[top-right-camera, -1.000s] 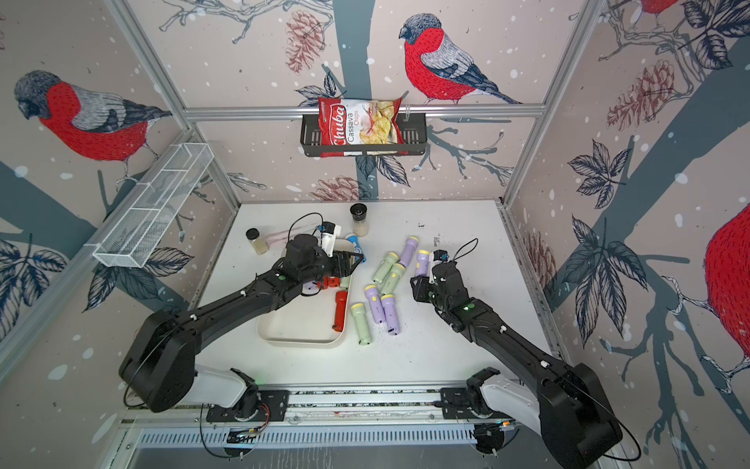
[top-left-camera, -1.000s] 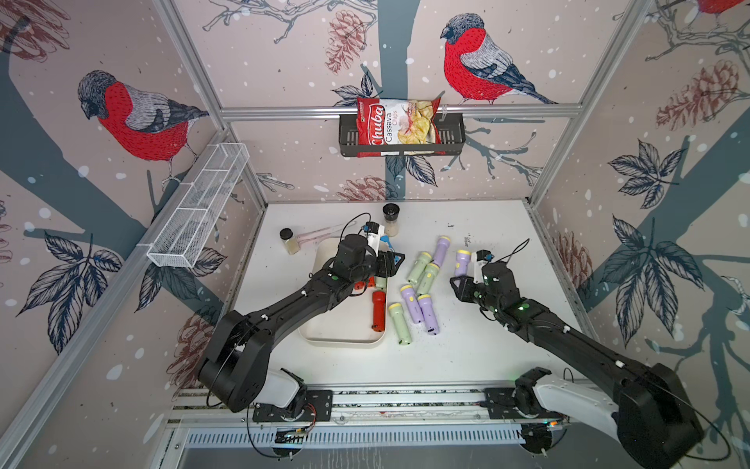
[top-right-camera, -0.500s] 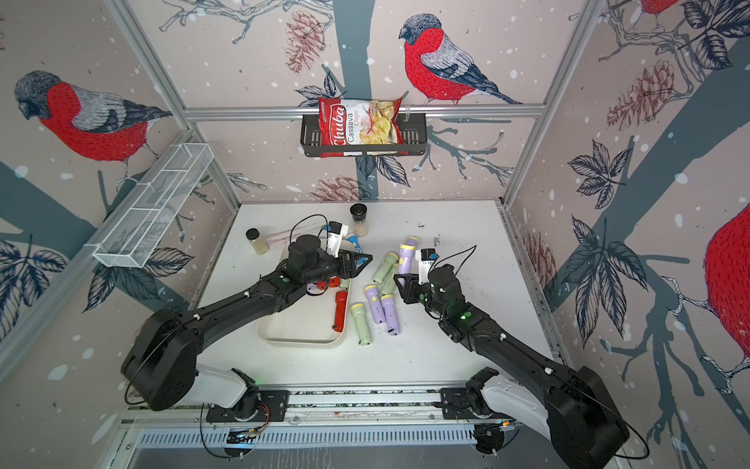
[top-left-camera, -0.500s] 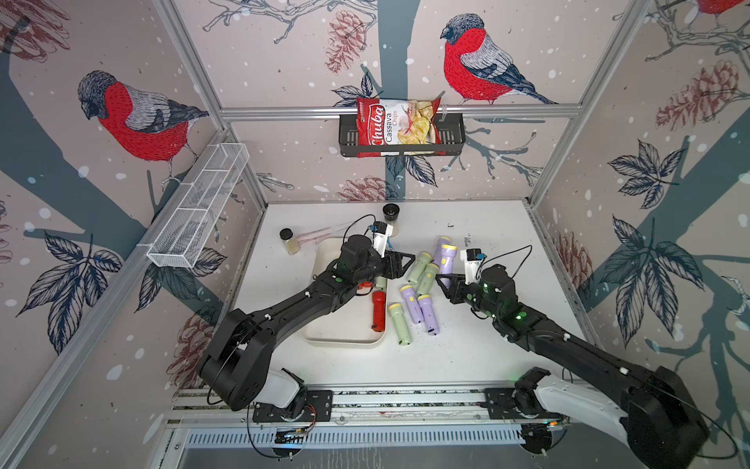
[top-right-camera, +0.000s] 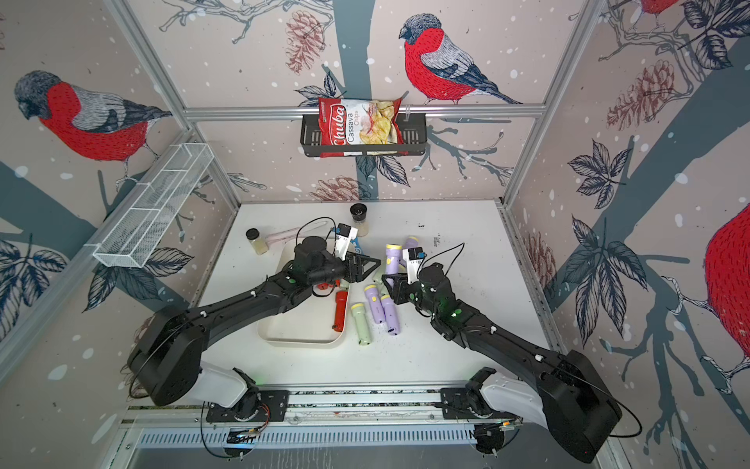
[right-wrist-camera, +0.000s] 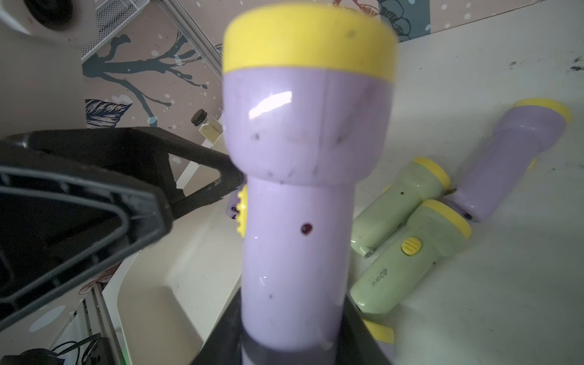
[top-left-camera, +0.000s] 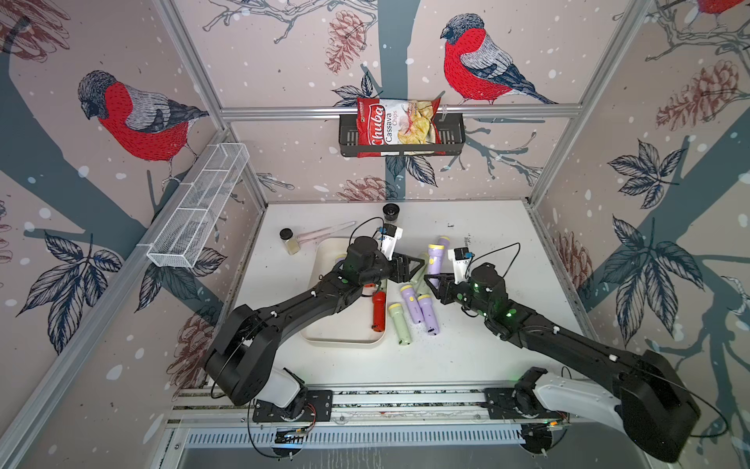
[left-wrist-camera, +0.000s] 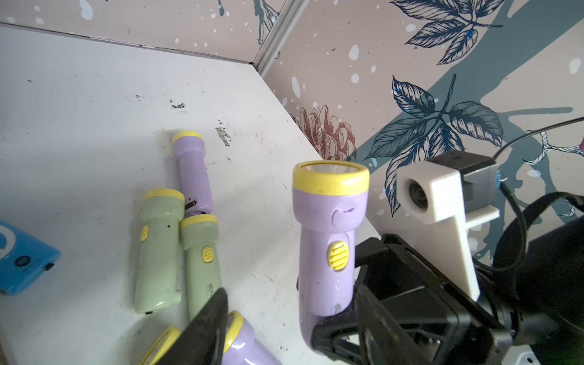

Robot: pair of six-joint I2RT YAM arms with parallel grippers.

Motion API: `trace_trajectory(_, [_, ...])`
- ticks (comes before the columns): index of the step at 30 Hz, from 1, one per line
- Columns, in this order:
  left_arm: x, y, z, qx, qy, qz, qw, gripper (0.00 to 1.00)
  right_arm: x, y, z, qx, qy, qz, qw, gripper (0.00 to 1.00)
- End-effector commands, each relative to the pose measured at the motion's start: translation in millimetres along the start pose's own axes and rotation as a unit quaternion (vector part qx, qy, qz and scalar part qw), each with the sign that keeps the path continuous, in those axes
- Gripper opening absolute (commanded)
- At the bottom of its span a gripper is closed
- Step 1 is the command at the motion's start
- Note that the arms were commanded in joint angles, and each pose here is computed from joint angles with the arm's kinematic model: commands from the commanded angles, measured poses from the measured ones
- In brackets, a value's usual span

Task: Put the flashlights into the storage boxes
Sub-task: Pick up the flashlight from the center of the board.

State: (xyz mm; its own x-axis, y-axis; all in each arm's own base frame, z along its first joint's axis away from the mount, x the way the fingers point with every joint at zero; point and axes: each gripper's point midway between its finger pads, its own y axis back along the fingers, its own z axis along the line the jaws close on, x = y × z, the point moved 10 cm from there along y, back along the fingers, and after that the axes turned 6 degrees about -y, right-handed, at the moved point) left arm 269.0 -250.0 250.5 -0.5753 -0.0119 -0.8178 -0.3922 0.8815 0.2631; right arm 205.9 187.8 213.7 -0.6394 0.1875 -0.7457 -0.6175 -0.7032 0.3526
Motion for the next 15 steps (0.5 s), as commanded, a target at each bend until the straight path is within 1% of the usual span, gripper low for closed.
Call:
trace_trajectory(1, [-9,-3,-8,0.029,-0.019,-0.02,0.999,0.64,-9,-2,9,-0.014,0.017,-0.026,0.999,0.27])
trace_trajectory(6, [-9,-7,-9,0.02,-0.011,-0.019,1.0,0.63,-6,-6,17,0.005,0.031,-0.028,0.999,0.27])
trace_trajectory(9, [-6,-8,-7,0.0,-0.002,-0.016,1.0,0.61,-5,-9,22,0.022,0.045,-0.025,0.998,0.27])
trace_trajectory(15, [-4,-10,-10,0.003,0.0,-0.015,1.0,0.59,-2,-17,33,0.035,0.071,-0.013,0.997,0.27])
